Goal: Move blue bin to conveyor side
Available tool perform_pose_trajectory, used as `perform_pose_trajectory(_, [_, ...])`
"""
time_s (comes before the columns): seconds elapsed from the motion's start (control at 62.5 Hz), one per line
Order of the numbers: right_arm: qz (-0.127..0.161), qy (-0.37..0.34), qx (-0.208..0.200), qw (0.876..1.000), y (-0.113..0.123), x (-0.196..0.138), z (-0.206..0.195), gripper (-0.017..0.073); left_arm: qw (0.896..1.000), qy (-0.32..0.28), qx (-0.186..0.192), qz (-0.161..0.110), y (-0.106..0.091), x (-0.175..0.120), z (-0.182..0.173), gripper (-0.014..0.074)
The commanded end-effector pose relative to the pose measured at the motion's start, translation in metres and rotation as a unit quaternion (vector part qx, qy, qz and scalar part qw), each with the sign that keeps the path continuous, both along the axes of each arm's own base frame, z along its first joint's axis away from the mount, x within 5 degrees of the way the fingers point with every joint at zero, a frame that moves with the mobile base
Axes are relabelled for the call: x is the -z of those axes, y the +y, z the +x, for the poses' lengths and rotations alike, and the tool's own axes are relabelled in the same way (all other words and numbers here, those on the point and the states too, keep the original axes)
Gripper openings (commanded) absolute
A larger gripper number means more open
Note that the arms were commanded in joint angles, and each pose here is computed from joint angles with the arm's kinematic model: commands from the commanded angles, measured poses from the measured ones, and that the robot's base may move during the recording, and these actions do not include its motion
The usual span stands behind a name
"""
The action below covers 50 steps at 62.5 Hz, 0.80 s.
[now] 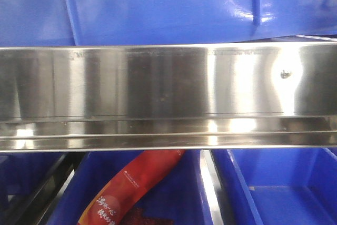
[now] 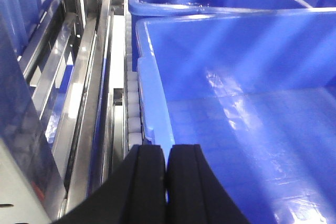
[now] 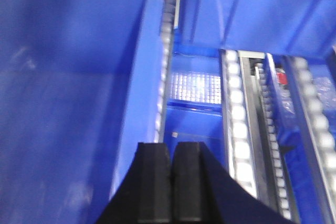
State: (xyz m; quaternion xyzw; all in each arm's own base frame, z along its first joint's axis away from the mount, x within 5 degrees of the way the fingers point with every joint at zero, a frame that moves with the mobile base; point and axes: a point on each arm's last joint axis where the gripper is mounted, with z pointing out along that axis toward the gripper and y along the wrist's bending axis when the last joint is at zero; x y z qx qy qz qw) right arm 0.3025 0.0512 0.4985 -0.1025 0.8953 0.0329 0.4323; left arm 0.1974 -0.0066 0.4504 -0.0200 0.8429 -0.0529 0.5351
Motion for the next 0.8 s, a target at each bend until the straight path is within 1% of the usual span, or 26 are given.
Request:
perform_pose_trajectory(0.0, [-0.010,-0.009,0.000,1.000,0.002,-0.001,0.018,-0.0078,1.000,-0.010,0.000,-0.006,0.000,-0.003,0.000,-0.0013])
perform_pose_trajectory(0.16, [-0.016,0.010,0.002,1.000,0.006,0.015,0.044,-0.0076,1.000,-0.004,0.001,-0.006,0.000,-0.002,-0.001,-0.0013])
perform_pose_trajectory(0.224, [-0.020,0.021,0.003,1.000,0.007,0.023,0.051,-0.0041,1.000,-0.004,0.001,-0.006,0.000,-0.002,-0.001,-0.0013])
perform_pose_trajectory(0.272, [-0.023,0.027,0.004,0.999,0.007,0.028,0.056,0.0016,1.000,-0.004,0.001,-0.006,0.000,-0.002,-0.001,-0.0013])
perform_pose_trajectory(0.448, [-0.027,0.039,0.002,0.999,0.008,0.037,0.064,0.0310,1.000,-0.003,0.001,-0.006,0.000,-0.002,-0.001,-0.0013])
perform_pose_trajectory(0.512, [-0.028,0.041,0.001,0.999,0.009,0.038,0.066,0.0364,1.000,-0.001,0.001,-0.006,0.000,-0.002,-0.001,-0.0013])
perform_pose_trajectory(0.624, [-0.025,0.046,-0.002,0.999,0.010,0.042,0.069,0.0358,1.000,0.007,0.002,-0.006,-0.001,-0.001,-0.002,-0.0013])
perform_pose_trajectory(0.688, [-0.021,0.050,-0.011,0.998,0.012,0.045,0.071,0.0358,1.000,0.009,0.002,-0.006,-0.001,0.000,-0.002,-0.0013])
perform_pose_trajectory(0.784, [-0.023,0.058,-0.015,0.998,0.016,0.051,0.076,0.0358,1.000,0.009,0.002,-0.006,-0.001,0.000,-0.002,-0.0013])
